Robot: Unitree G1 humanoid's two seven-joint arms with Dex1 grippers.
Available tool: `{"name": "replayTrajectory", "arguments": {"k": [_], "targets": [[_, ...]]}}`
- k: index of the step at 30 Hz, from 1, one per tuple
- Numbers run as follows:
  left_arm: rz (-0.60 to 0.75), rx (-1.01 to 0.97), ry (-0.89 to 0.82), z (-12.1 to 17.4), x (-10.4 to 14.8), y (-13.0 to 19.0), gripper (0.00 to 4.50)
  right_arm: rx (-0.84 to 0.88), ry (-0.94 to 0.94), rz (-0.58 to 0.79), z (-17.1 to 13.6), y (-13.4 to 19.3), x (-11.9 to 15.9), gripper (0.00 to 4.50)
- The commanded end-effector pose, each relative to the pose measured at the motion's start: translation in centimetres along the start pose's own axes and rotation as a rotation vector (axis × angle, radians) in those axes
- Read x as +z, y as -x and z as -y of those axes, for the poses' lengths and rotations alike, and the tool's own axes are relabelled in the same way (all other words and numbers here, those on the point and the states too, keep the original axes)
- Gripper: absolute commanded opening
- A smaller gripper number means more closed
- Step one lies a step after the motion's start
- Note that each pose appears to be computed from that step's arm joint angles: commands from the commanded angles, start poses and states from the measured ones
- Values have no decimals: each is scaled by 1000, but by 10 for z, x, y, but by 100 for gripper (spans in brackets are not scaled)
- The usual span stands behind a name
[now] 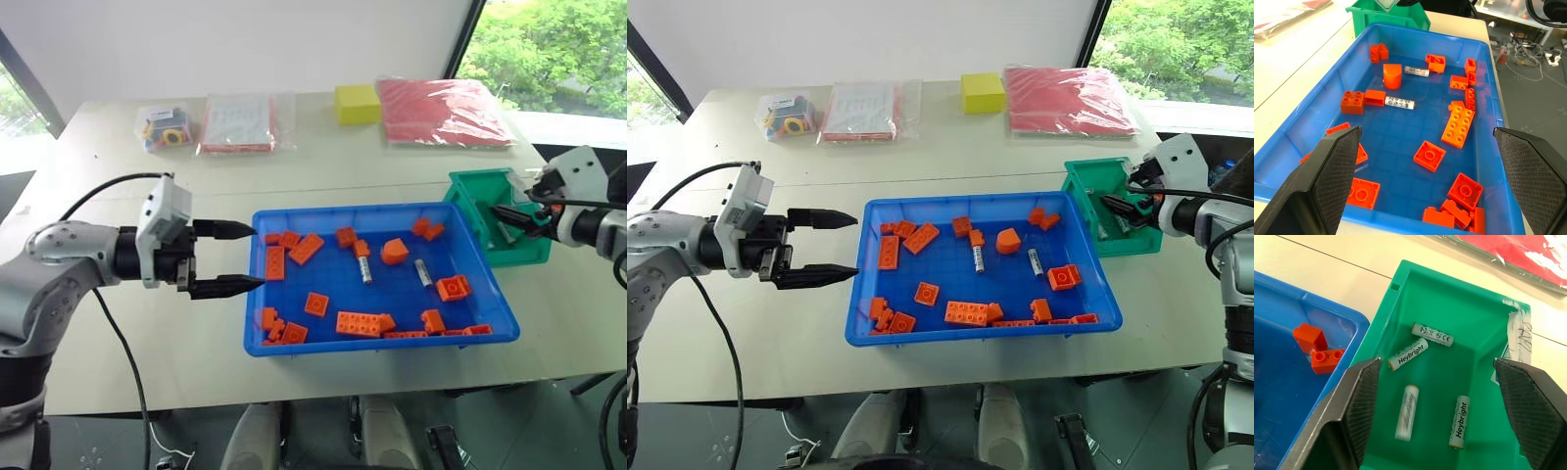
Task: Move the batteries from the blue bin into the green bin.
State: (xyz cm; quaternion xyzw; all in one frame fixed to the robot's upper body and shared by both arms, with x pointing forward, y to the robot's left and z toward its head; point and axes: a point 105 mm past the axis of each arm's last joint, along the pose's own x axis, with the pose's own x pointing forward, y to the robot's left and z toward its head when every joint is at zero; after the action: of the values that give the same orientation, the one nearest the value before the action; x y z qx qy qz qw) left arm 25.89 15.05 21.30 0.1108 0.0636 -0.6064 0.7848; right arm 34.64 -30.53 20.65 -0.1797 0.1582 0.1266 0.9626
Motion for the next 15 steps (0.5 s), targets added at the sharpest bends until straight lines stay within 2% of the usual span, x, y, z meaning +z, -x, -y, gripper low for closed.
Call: {"name": "replayTrajectory", "arguments": {"k": [1,4,7,9,11,15], "targets": [[11,1,-48,-1,8,0,450,63,24,132,-24,4,44,346],[11,-1,-48,0,8,0,450,228,-45,155,-78,1,54,346],[11,-1,-47,-1,9,-1,450,350,-102,104,-128,-1,43,346],[10,-2,-45,0,9,0,450,429,-154,51,-161,-2,26,346],[8,-4,-44,0,9,0,450,464,-190,12,-179,-2,14,346],[6,-7,-42,1,9,0,450,478,-256,-51,-195,-9,-2,346]]}}
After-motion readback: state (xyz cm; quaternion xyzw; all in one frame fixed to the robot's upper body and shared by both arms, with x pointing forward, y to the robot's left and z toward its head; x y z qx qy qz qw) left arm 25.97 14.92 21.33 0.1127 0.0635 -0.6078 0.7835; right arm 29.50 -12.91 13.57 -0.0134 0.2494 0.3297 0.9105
